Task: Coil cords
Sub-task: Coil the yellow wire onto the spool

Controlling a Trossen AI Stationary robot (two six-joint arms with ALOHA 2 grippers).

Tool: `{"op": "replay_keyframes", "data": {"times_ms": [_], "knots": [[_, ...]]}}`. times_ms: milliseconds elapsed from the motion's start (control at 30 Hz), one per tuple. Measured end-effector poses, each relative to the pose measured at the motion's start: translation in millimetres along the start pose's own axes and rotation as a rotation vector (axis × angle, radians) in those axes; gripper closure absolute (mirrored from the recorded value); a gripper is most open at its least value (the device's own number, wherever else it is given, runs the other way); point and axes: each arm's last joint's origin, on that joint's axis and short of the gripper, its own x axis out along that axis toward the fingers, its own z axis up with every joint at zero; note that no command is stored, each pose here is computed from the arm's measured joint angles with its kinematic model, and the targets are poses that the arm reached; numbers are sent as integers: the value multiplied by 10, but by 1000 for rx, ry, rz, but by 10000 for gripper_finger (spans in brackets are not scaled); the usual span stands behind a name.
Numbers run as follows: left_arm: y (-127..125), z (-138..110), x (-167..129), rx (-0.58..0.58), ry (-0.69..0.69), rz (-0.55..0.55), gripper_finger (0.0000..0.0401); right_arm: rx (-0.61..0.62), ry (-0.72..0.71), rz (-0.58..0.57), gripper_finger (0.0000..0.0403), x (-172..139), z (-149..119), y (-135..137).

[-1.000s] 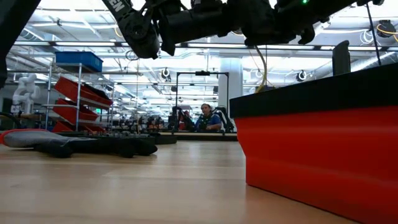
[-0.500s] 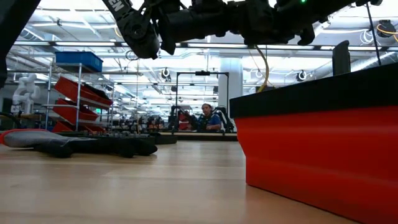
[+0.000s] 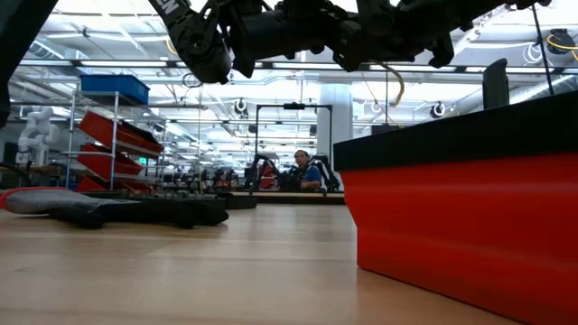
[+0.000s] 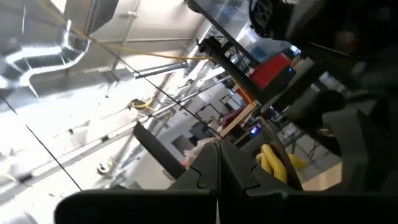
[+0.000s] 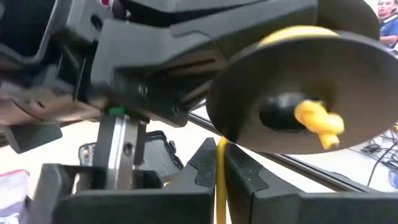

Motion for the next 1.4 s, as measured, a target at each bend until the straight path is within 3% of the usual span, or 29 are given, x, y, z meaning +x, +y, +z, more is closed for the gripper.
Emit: {"op": "replay_keyframes", "data": {"times_ms": [433,633,867,1100,1233,1400], "knots": [[-96,-71,-65,398,76,-69,401,46,-10,31,396,-30,29,25],[-127,-106,-84,491,109,-100,401,68,-12,43,396,-36,43,29],[-164,-135,-92,515,137,-146,401,49,16,81,396,-93,68,-15],[-287,-86,-146,517,159,-242,401,46,155,171,397,-192,124,-253],[-348,-43,-175,467,147,-277,401,24,247,243,397,-212,152,-374],[-342,27,-201,297,129,-390,401,-64,328,310,397,-261,153,-475]]}}
